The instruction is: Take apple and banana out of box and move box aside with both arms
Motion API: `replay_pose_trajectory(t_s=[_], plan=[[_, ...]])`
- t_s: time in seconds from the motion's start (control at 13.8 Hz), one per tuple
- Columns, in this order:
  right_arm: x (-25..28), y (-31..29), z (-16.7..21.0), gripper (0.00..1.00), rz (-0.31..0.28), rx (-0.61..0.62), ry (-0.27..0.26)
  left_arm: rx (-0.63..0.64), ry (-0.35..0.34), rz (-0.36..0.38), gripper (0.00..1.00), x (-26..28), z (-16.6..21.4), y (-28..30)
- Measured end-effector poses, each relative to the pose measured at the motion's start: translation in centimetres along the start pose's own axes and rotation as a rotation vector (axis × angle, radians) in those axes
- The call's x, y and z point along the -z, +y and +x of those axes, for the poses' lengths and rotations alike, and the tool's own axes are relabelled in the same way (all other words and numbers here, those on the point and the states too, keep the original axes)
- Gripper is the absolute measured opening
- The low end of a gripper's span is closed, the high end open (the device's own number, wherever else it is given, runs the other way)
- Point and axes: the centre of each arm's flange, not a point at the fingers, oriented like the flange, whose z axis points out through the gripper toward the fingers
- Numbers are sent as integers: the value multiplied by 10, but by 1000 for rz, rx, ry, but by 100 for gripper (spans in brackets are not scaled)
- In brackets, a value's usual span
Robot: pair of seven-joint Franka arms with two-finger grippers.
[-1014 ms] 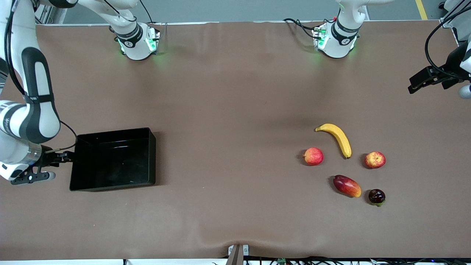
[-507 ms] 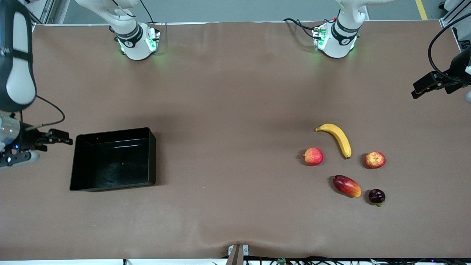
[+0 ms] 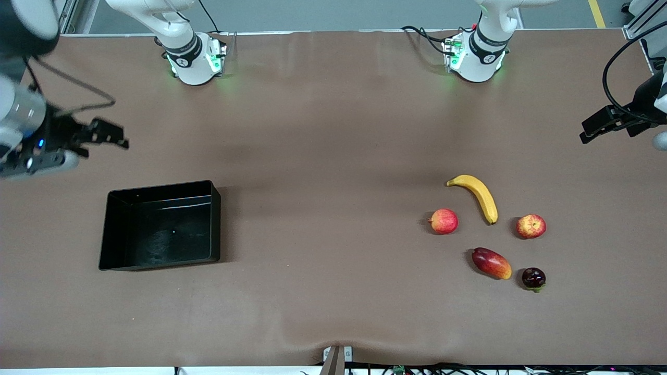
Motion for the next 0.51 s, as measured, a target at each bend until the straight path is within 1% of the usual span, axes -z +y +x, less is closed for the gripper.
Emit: replay_pose_trajectory(t_s=[0.14, 0.29, 0.51], plan=[[21, -8, -10, 100, -11, -20, 8, -11, 0, 0, 100, 0, -1, 6], [28, 12, -11, 100, -7, -57, 18, -29, 1, 0, 100, 1, -3, 19], [28, 31, -11, 100, -2, -91, 12, -41, 2, 0, 100, 1, -5, 28]])
